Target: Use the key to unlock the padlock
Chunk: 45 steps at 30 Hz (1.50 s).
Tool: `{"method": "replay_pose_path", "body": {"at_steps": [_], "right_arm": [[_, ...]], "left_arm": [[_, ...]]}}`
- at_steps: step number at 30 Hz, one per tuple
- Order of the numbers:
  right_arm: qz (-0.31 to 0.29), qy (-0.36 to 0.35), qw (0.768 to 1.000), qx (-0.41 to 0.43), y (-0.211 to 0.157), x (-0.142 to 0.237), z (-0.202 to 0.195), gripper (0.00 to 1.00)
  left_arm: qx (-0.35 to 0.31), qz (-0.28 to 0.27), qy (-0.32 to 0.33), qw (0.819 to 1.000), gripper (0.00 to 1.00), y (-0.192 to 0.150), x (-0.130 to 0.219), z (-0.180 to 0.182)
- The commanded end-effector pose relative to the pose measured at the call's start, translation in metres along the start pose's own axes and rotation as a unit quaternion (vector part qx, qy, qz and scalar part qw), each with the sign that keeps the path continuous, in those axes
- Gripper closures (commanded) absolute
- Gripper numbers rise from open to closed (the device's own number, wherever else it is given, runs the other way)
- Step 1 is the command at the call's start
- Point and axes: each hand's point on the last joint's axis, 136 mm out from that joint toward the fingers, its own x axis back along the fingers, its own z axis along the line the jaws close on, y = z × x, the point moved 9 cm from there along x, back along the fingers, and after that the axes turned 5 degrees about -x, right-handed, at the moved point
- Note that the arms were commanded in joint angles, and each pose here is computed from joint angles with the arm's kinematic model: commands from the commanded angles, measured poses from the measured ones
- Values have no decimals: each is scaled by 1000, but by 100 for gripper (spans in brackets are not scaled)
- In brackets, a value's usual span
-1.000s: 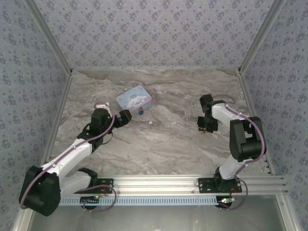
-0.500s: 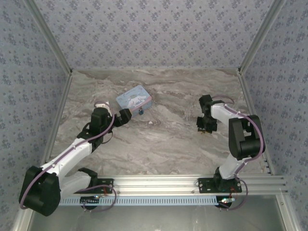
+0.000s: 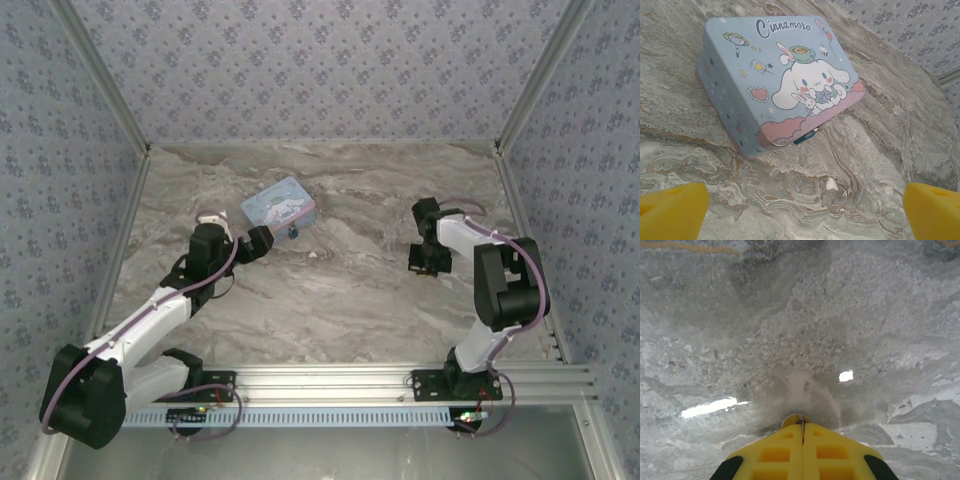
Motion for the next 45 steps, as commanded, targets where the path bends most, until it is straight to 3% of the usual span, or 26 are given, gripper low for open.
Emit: {"method": "replay_pose_path", "body": {"at_steps": [1, 7, 12, 17, 24, 31, 45], "right_arm": [[-19, 23, 1000, 5, -8, 14, 1, 100], [-98, 201, 975, 8, -17, 48, 16, 100], [-161, 367, 916, -7, -27, 87, 36, 100], [-194, 469, 860, -46, -39, 120, 52, 100], [-131, 519, 834, -134, -52, 129, 67, 100], [-98, 556, 816, -128, -63, 147, 91, 100], [-89, 578, 803, -118, -66, 163, 114, 100]], "left_arm": [[-15, -15, -34, 999, 1, 11, 5, -15], [-18, -26, -111, 993, 1, 20, 10, -38], [-43, -23, -197, 979, 2, 26, 14, -74], [-95, -16, -277, 956, 9, 23, 16, -117], [-144, 3, -339, 930, 29, 7, 4, -161], [-155, 36, -364, 918, 40, -8, -18, -187], [-138, 50, -345, 927, 61, -19, -37, -187]]}}
